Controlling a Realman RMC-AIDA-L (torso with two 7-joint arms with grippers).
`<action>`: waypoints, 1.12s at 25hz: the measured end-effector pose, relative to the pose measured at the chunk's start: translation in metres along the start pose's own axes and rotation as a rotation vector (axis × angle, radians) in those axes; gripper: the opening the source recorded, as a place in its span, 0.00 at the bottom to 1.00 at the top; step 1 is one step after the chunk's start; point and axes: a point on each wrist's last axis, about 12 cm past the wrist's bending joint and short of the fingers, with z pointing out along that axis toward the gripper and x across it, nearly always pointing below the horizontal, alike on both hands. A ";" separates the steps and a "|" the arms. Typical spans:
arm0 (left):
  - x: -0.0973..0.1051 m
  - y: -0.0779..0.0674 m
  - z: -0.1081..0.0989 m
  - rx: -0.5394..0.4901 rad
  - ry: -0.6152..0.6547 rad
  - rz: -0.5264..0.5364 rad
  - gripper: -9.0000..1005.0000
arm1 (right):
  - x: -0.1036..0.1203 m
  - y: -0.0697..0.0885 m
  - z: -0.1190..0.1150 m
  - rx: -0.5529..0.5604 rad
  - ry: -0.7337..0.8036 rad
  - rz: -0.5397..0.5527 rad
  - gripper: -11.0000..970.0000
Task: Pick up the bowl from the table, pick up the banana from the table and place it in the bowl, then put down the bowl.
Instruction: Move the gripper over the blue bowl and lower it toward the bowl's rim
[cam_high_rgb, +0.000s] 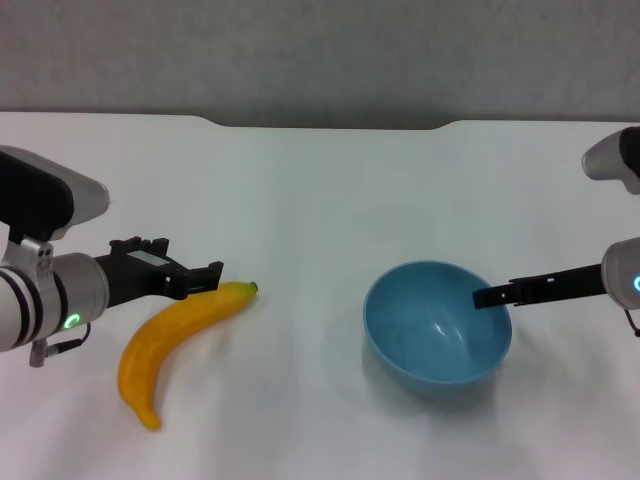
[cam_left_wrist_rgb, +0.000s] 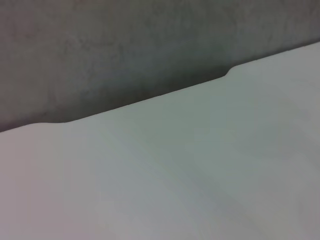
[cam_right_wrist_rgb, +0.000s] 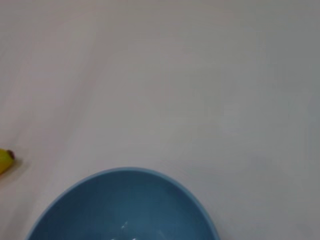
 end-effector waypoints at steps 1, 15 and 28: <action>0.000 0.000 0.000 0.000 0.000 -0.004 0.89 | 0.000 0.000 0.002 0.003 -0.001 0.000 0.89; 0.002 0.000 0.001 0.005 -0.004 -0.027 0.89 | -0.002 0.012 0.018 -0.019 0.030 -0.028 0.85; 0.004 -0.002 0.002 0.008 0.000 -0.022 0.89 | 0.004 0.013 0.022 -0.013 0.069 -0.047 0.75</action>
